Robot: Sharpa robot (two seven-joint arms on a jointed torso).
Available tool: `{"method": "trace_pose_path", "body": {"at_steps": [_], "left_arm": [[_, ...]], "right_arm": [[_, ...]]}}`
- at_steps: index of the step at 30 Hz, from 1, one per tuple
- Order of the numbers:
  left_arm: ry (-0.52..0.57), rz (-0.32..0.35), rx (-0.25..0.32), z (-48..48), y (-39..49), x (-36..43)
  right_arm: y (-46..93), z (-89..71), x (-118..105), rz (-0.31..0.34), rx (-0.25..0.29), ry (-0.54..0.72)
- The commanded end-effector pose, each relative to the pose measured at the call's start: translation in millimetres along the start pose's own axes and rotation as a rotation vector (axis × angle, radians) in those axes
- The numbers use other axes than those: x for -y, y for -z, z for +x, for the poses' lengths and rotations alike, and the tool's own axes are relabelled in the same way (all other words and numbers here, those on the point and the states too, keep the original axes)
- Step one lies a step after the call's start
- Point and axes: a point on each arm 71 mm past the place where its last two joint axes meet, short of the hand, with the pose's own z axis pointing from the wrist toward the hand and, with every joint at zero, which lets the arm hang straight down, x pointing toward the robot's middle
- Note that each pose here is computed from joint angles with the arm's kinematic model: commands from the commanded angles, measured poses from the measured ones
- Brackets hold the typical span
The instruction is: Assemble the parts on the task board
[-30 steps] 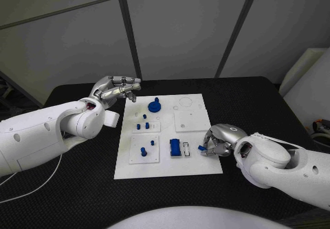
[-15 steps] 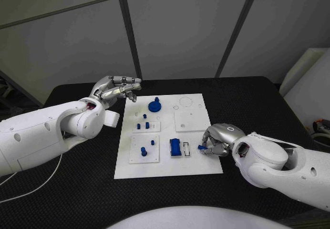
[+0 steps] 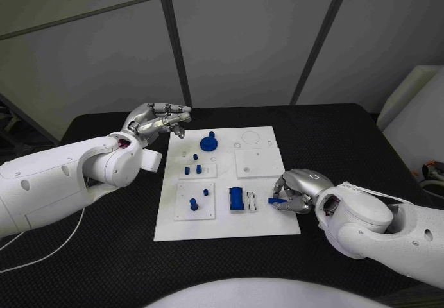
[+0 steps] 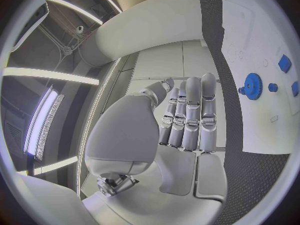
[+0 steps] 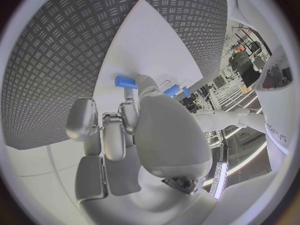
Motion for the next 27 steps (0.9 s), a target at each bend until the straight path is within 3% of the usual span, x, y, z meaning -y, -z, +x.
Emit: {"method": "trace_pose_path", "body": {"at_steps": [1,10,16,21,27], "left_arm": [[0.005,0.007,-0.011,1.6,-0.4,0.9],[0.006,0.006,-0.013,2.3,-0.3,0.8],[0.006,0.006,-0.013,1.9,0.2,0.9],[0.006,0.006,-0.013,1.9,0.3,0.9],[0.007,0.006,-0.016,3.0,0.1,0.9]], "right_arm": [[2.7,1.0,-0.2,0.032,0.020,-0.082],[3.9,-5.7,-10.2,0.018,0.105,-0.183],[3.1,-7.0,-14.5,0.017,0.127,-0.222],[0.2,-5.0,-17.8,0.020,0.111,-0.247],[-6.8,2.0,-22.7,0.024,0.041,-0.248]]}}
